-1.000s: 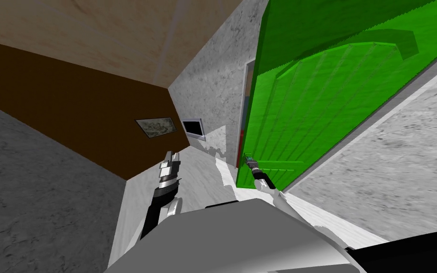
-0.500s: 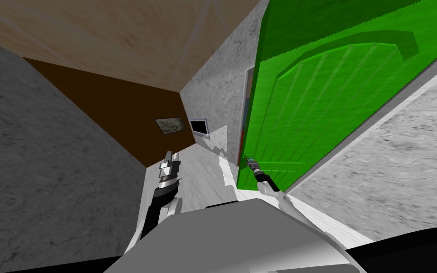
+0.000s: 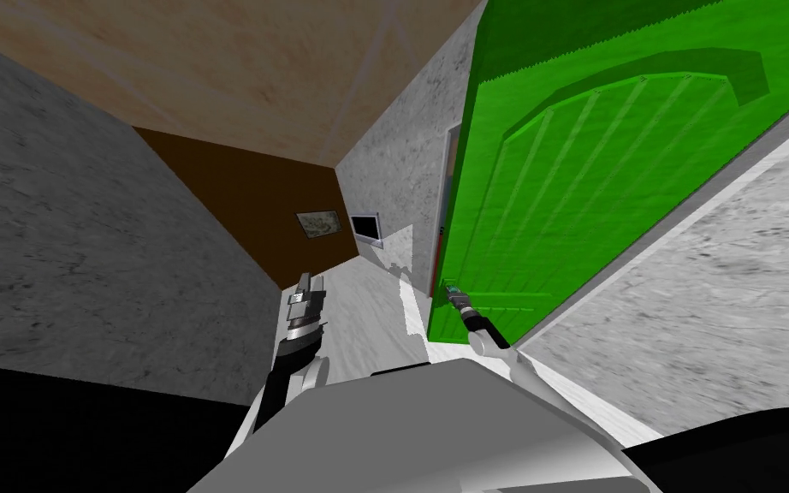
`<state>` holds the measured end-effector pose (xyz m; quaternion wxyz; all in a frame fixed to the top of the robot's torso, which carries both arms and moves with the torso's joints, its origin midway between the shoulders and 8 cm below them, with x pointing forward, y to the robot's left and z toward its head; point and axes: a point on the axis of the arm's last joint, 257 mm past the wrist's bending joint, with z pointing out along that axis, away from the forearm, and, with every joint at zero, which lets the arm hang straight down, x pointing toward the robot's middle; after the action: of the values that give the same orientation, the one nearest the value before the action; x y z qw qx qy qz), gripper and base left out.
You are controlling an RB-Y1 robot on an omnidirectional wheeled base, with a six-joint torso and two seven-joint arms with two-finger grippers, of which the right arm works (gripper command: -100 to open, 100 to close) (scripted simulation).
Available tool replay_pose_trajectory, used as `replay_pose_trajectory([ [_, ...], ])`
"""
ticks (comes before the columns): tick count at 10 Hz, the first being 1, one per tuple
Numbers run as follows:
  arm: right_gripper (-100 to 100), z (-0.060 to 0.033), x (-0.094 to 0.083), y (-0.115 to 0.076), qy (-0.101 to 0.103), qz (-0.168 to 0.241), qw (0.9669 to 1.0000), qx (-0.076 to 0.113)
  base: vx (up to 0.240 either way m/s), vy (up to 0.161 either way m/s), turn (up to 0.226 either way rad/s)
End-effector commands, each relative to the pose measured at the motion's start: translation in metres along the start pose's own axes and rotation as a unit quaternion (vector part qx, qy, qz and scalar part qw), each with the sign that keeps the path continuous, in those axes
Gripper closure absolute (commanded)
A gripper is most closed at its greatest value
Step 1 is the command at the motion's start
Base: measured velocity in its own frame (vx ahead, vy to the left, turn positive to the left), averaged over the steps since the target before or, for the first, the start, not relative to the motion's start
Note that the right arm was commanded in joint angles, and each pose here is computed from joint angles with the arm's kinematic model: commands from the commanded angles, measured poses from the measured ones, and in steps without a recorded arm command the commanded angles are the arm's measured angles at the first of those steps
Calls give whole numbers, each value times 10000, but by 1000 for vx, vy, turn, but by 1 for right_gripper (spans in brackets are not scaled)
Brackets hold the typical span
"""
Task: Pull the door open
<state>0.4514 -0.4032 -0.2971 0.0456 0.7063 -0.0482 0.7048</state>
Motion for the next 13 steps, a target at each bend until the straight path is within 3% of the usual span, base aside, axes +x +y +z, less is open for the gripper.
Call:
replay_pose_trajectory([
  [1, 100, -51, -9, -27, -4, 13, 10000, 81, -212, -36, 135],
  [7, 100, -198, 8, -69, 10, 26, 9994, 352, -222, -71, 120],
  [8, 100, -181, -8, -68, -8, 13, 9994, 331, -84, -14, 26],
  [13, 100, -323, -5, -183, -2, 12, 9979, 644, -187, -66, 120],
])
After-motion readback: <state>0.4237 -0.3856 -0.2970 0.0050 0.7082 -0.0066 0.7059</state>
